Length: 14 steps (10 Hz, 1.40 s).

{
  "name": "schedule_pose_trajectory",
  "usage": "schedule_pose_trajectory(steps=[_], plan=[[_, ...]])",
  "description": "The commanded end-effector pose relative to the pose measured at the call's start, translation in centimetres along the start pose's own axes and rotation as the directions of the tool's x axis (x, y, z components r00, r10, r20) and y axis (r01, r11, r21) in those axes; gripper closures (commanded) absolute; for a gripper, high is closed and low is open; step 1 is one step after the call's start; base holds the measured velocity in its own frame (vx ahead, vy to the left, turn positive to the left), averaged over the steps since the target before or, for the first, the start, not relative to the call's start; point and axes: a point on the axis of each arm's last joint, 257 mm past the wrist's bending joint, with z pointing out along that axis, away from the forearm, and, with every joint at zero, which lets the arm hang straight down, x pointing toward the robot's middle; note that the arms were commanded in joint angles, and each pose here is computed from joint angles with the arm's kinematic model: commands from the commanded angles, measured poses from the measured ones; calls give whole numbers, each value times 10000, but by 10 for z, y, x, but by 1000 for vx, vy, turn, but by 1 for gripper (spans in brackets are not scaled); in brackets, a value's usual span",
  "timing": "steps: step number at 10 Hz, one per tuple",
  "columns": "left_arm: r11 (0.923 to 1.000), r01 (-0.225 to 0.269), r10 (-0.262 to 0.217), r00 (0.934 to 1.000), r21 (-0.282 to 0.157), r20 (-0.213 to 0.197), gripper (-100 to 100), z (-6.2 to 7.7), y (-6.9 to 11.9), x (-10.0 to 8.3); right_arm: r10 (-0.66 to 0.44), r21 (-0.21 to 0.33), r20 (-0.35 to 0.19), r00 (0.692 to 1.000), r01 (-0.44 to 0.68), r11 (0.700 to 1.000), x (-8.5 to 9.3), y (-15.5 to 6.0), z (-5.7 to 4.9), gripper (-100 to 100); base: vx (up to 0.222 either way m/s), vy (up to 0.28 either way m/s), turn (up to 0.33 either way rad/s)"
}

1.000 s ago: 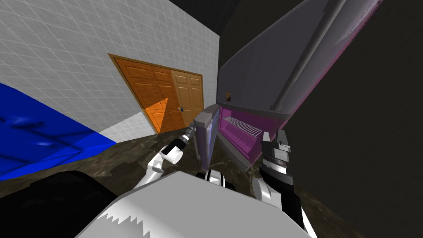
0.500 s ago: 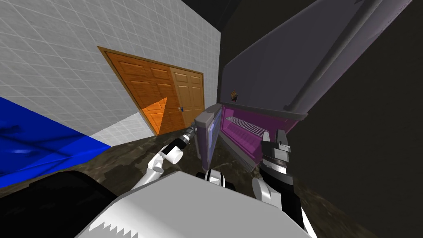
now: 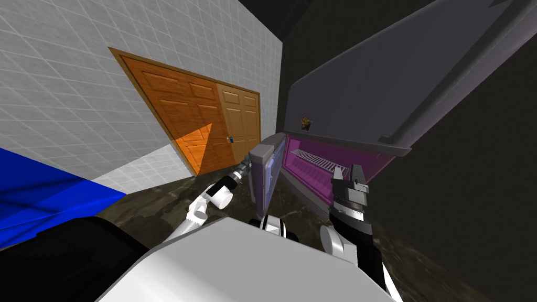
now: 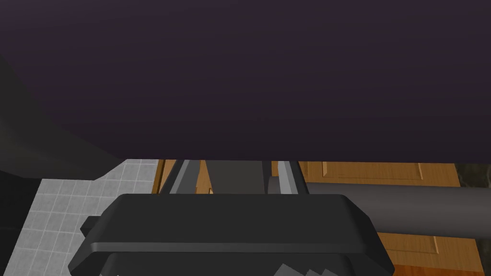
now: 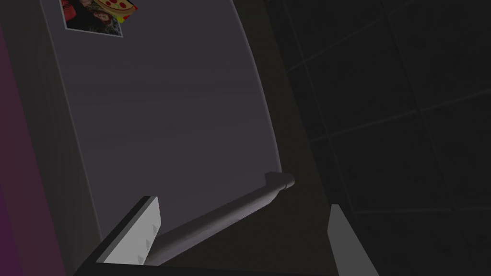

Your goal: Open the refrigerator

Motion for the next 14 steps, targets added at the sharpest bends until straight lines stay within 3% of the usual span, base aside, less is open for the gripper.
schedule_pose_trajectory(steps=[1,5,6,14], plan=[[10000,50,-51,9995,-36,-323,100,1,2,12,1,0,1,10000,-1,10000,0,0,0,0,62,274,-103],[9999,106,-113,9974,-99,-708,100,1,4,25,-2,0,-1,10000,2,10000,0,0,0,0,35,330,-130],[9999,149,-146,9969,33,-768,-100,-3,-12,25,-2,2,0,10000,2,10000,0,0,0,0,54,132,87],[9997,246,-234,9921,81,-1235,-100,-20,-55,38,3,1,3,10000,-3,10000,0,0,0,0,42,-20,77]])
